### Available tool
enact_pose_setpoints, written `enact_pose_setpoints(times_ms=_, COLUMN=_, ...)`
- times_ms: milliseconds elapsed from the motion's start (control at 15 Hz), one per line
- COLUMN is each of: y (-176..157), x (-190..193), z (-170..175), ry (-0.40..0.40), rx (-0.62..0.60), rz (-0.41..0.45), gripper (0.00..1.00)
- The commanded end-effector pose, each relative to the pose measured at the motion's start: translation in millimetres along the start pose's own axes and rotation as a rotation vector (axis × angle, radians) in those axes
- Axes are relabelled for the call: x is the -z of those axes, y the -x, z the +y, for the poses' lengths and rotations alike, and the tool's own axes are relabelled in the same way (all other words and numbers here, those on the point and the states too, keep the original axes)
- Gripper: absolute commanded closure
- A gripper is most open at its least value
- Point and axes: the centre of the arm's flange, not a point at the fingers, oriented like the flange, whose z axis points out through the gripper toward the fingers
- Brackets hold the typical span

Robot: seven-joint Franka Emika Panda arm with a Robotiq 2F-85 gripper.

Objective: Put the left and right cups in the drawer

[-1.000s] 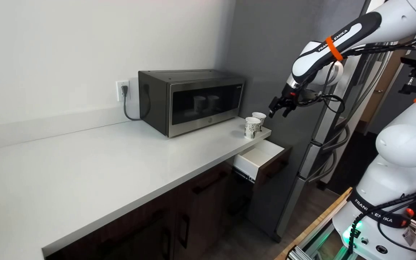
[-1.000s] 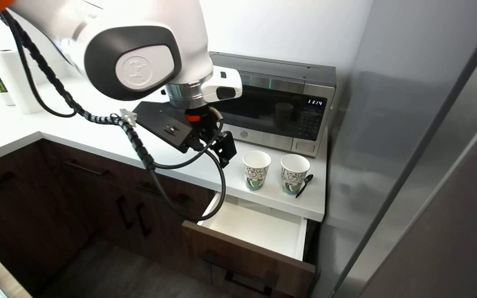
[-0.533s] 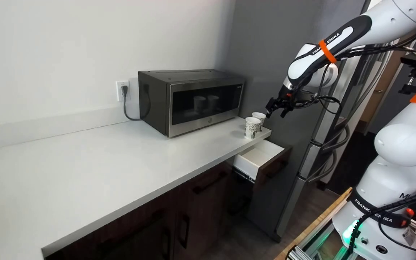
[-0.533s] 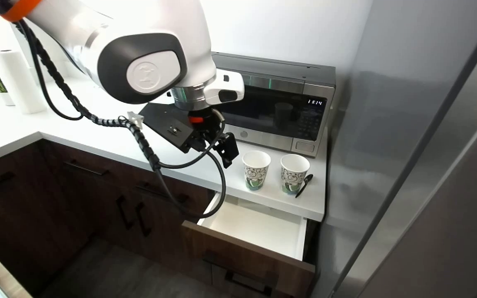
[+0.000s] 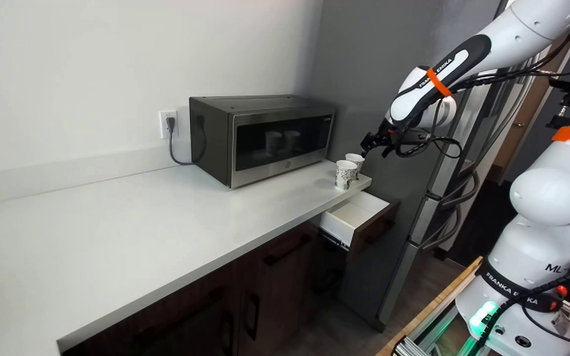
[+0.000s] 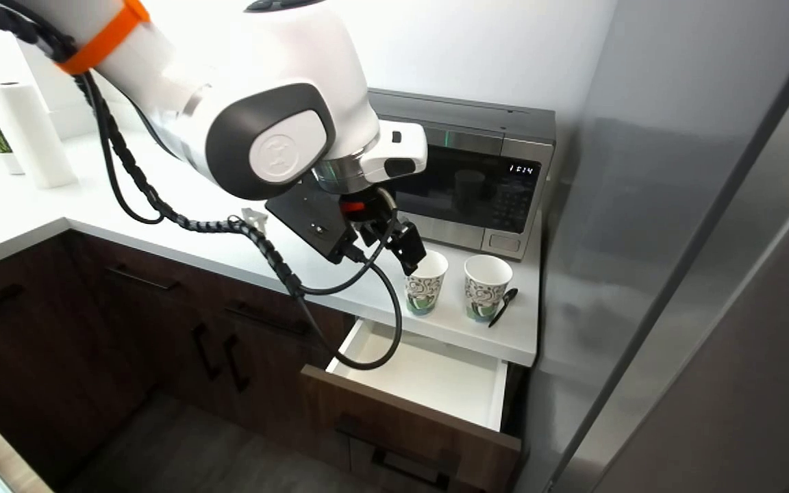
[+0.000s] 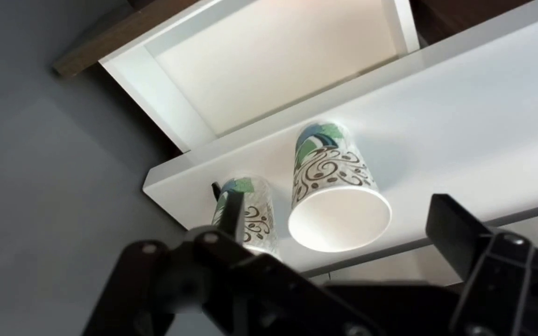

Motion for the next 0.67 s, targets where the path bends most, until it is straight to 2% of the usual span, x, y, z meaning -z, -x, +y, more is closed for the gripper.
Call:
enact_pose_setpoints(times_ms=0, y=-22.2, x=-36.8, z=1.4, ry=0.024, rx=-0.069, rz=0.034, gripper=0.0)
enact_pose_setpoints(times_ms=600, y=-52.5, x=-82.5, z=-5.3, ry=0.002, rx=-0.154, rz=0.011, gripper=0.0)
